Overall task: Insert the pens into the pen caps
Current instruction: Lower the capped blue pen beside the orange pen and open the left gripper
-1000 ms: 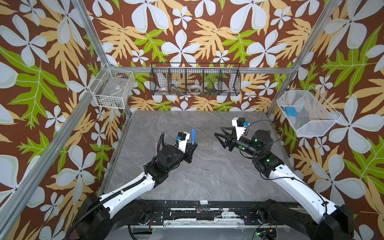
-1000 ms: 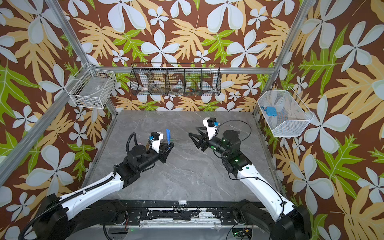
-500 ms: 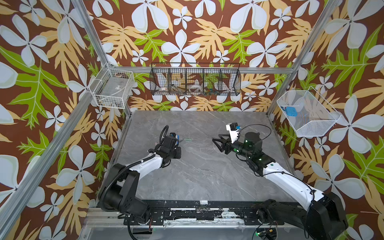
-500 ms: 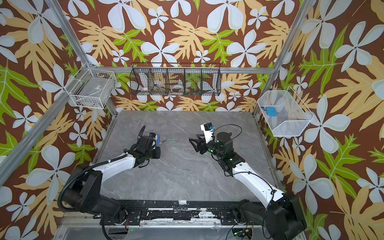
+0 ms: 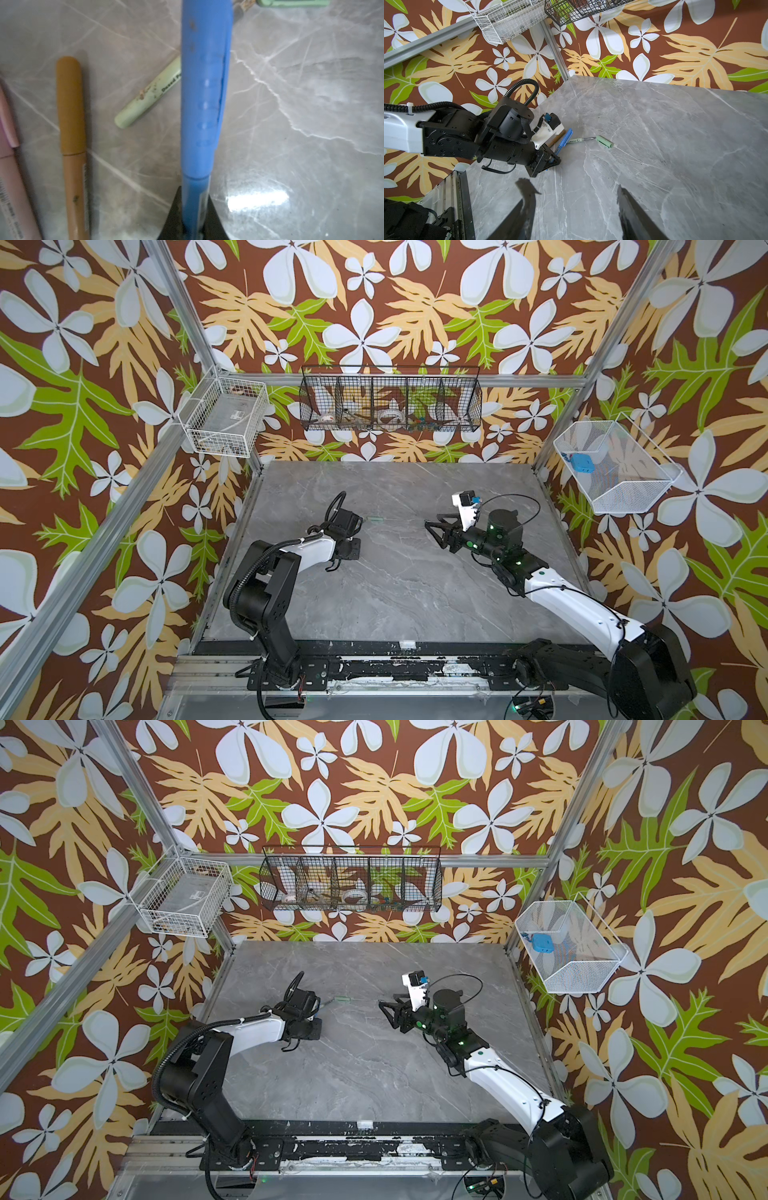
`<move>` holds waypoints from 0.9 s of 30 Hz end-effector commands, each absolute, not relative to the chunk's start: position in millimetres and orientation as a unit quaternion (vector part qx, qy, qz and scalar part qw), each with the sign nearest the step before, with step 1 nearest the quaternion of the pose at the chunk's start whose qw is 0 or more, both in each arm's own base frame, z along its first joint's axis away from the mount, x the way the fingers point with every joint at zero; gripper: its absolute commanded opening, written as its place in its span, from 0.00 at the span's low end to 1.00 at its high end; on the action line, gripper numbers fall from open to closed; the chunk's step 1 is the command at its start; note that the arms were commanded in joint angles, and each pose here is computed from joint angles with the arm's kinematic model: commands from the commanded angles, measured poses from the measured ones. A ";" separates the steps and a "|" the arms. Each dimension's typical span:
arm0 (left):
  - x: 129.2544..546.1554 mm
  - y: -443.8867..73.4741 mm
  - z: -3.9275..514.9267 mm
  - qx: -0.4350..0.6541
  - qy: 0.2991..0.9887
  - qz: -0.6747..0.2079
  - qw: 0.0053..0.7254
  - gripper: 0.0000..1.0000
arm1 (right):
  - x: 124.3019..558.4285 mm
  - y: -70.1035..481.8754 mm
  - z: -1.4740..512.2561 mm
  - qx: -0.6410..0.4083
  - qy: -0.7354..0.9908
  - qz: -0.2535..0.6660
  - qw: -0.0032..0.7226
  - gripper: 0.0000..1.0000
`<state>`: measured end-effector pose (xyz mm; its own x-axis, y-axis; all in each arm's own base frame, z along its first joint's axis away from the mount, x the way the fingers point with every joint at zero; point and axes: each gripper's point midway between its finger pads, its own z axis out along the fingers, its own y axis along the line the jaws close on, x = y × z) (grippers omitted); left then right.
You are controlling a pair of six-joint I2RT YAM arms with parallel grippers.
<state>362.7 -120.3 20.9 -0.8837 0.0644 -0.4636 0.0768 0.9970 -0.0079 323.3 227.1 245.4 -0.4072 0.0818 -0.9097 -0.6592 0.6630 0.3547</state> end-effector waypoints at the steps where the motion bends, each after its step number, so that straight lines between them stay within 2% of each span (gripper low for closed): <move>1: 351.1 -104.9 15.9 0.025 0.975 0.010 0.219 0.00 | 327.2 230.2 254.0 -0.192 0.747 0.370 0.518 0.62; 14: 343.5 -83.7 14.3 0.003 0.976 0.027 0.215 0.00 | 331.0 240.4 254.5 -0.194 0.742 0.396 0.504 0.63; 21: 342.8 -77.0 16.0 -0.001 0.976 0.045 0.215 0.20 | 329.5 238.6 255.3 -0.195 0.743 0.391 0.506 0.62; 27: 347.1 -81.7 23.1 0.001 0.974 0.032 0.224 0.23 | 328.3 237.2 256.9 -0.196 0.742 0.388 0.509 0.62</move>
<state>351.2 -82.5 21.5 -0.8912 0.0192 -0.4532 -0.0116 0.9978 0.0651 328.4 237.6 253.6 -0.4171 0.1010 -0.9033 -0.6827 0.6213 0.3847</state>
